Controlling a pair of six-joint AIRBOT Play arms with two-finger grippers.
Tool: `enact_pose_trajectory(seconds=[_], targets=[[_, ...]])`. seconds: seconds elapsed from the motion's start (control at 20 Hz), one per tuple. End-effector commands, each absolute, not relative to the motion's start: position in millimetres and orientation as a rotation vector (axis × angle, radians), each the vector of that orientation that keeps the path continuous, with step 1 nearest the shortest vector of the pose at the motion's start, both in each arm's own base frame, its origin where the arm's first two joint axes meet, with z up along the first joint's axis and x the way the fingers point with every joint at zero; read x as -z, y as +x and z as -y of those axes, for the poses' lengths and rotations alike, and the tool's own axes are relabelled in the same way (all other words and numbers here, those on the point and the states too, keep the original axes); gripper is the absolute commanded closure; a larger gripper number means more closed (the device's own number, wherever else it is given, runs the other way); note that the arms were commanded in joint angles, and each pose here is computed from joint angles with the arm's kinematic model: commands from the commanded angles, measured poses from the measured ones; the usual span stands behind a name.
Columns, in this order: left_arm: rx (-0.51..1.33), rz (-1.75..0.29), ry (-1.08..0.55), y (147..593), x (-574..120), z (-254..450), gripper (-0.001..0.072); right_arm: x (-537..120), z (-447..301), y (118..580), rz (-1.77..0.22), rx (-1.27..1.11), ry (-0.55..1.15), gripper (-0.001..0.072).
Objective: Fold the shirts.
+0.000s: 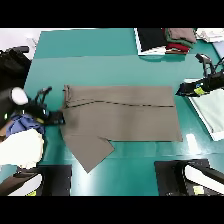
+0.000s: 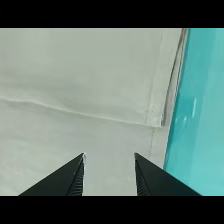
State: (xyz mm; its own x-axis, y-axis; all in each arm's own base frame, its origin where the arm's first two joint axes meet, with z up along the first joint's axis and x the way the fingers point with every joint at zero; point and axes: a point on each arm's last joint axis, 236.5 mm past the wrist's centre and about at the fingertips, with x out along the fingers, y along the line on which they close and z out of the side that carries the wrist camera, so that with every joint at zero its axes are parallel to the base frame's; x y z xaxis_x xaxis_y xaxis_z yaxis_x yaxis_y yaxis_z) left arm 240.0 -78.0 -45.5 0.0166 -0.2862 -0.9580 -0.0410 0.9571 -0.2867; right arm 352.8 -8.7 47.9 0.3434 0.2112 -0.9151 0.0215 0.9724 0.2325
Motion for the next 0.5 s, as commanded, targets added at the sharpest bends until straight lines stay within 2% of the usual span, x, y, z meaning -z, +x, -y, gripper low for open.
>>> enact_pose_trajectory(seconds=[0.0,0.2,0.4,0.45], targets=[[0.199,-1.597,-0.405,178,72,97,0.0162,-62,2,356,-1.14,-0.133,0.233,0.0344],[0.256,-1.588,-0.529,171,83,121,0.0163,-66,-7,358,-1.13,-0.16,0.271,0.0344],[0.291,-1.548,-0.565,177,82,136,0.0167,-65,-9,354,-1.146,-0.166,0.274,0.0345],[0.312,-1.539,-0.54,177,82,142,0.0313,-65,-10,353,-1.149,-0.171,0.279,0.0344]])
